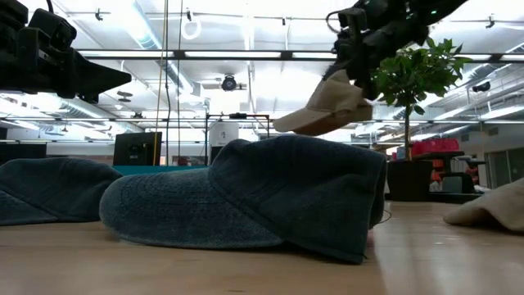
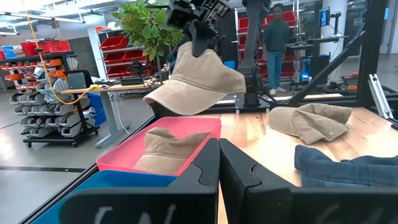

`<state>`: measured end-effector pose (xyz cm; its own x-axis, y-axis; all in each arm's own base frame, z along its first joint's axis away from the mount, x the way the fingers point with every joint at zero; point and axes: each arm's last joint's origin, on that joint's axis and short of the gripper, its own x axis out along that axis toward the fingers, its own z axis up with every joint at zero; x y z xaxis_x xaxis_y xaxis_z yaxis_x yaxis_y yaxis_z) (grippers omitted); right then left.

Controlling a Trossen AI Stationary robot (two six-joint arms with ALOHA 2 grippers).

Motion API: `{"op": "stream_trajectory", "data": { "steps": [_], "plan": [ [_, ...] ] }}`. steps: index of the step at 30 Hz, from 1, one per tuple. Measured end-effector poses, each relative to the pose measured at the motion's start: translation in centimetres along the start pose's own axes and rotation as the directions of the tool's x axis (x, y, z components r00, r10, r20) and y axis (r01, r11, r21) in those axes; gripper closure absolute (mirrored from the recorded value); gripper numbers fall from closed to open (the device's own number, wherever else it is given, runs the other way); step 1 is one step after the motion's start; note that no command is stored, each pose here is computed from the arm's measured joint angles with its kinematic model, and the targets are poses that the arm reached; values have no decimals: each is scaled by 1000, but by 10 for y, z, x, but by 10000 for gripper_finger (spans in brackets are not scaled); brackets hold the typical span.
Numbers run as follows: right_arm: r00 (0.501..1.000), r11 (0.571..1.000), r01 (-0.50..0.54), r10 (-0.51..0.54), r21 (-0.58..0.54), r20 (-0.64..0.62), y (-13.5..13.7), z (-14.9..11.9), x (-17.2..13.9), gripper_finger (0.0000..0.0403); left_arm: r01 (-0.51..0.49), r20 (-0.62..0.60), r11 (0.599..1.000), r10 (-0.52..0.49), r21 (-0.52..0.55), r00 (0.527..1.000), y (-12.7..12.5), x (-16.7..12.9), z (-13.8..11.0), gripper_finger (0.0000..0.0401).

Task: Pick & Place hat
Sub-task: Put the left brown cap into the red bin

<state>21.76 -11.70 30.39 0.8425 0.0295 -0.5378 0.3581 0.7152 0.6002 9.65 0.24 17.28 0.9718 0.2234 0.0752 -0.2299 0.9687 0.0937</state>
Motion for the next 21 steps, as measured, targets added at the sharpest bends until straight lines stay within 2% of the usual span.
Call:
{"op": "stream_trajectory", "data": {
  "steps": [6, 21],
  "plan": [
    [998, 998, -60, 60, -33, -20, -26, 19, 9, 396, 0, 0, 1000, 0, 0, 1000, 0, 0, 0, 398],
    [986, 986, -98, 78, -136, -146, -81, 20, 42, 396, 0, 0, 1000, 0, 0, 1000, 0, 0, 0, 398]
  ]
}}
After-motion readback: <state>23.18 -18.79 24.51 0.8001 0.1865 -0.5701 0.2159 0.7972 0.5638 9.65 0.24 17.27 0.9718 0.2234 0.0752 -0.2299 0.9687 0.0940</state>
